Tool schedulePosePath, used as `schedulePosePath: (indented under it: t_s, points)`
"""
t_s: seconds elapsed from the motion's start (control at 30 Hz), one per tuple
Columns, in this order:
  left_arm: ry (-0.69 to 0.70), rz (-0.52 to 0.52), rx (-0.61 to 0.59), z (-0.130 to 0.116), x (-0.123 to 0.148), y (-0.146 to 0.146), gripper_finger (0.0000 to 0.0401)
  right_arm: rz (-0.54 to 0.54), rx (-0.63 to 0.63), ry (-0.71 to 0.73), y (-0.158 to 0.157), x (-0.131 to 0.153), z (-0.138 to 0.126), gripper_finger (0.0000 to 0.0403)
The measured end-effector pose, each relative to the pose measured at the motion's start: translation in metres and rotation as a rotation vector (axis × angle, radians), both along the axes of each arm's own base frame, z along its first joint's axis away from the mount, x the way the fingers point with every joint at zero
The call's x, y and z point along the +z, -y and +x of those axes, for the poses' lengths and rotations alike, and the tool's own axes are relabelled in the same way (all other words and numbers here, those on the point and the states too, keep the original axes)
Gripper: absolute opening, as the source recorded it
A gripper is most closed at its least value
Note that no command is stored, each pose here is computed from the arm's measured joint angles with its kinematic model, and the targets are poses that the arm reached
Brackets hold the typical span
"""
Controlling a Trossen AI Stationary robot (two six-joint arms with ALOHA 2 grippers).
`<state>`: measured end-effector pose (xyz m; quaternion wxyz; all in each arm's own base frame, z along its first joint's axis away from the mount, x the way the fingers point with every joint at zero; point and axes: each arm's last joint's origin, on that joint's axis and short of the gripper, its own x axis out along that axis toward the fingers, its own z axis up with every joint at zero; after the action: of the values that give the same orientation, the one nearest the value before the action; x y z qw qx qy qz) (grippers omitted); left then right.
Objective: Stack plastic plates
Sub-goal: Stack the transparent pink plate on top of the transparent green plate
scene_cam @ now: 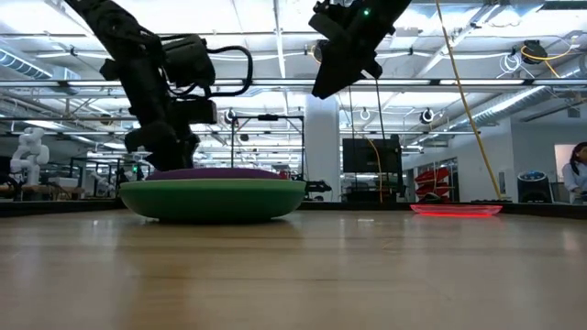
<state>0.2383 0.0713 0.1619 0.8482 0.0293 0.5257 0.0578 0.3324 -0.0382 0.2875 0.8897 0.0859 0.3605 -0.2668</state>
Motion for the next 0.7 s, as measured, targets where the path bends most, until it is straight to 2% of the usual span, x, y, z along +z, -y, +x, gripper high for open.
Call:
schedulePosePath:
  t_s: [0.27,0.43,0.7]
  points:
    - [-0.059,-0.020,-0.004,0.003,0.011,0.002,0.0140,0.051,-0.061,-0.046,0.001,-0.005,-0.006,0.0093]
    - [-0.065,-0.004,-0.061,0.007,0.017,0.007,0.0140,0.103,-0.216,-0.157,0.012,-0.018,-0.021,0.0093]
    - [-0.073,0.010,-0.097,0.010,0.025,0.009,0.0140,0.180,-0.506,-0.374,0.049,-0.072,-0.063,0.0093]
